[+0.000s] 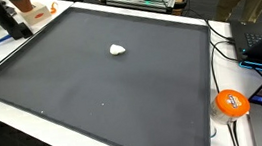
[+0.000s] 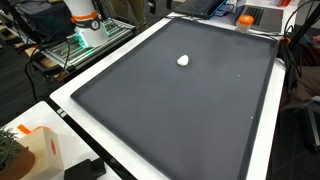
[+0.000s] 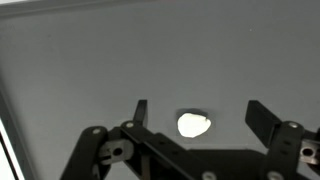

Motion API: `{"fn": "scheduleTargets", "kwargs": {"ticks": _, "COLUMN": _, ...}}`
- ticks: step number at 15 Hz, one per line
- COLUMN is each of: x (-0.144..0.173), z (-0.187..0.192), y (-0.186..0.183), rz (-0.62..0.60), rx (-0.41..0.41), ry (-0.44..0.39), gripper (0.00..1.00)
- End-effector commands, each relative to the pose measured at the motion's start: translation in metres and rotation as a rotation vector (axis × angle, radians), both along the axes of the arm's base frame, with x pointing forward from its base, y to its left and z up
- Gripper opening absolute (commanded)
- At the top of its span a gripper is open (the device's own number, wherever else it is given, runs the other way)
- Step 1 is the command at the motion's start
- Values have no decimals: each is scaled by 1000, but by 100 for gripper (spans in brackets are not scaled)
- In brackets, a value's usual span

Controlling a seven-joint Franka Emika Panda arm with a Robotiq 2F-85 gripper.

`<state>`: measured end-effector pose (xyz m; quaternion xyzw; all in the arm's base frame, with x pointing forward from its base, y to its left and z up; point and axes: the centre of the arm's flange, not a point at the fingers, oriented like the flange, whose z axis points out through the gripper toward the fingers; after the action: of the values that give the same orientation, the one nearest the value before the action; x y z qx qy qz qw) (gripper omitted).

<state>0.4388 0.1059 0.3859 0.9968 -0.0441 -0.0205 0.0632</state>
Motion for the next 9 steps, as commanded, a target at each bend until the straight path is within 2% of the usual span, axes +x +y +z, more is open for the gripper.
{"fn": "scheduleTargets", "kwargs": {"ticks": 1, "x": 0, "z": 0, "y": 0, "rz": 0, "rx": 0, "ry": 0, "gripper": 100}}
{"fn": "scheduleTargets", "kwargs": {"ticks": 3, "x": 12, "z": 0, "y": 6, "rz": -63, "rx": 38, "ry": 7, "gripper": 100}}
{"fn": "scheduleTargets", "kwargs": {"ticks": 5, "x": 18, "z": 0, "y": 7, "rz": -115, "rx": -24, "ry": 68, "gripper": 100}}
{"fn": "scheduleTargets", "kwargs": {"ticks": 6, "x": 19, "z": -1, "y": 7, "rz": -141, "rx": -28, "ry": 82, "gripper": 100}}
{"fn": "scheduleTargets", "kwargs": {"ticks": 7, "x": 22, "z": -1, "y": 8, "rz": -177, "rx": 5, "ry": 69, "gripper": 100}}
{"fn": "scheduleTargets", "kwargs": {"ticks": 9, "x": 29, "z": 1, "y": 9, "rz": -240, "rx": 11, "ry": 3, "gripper": 100}}
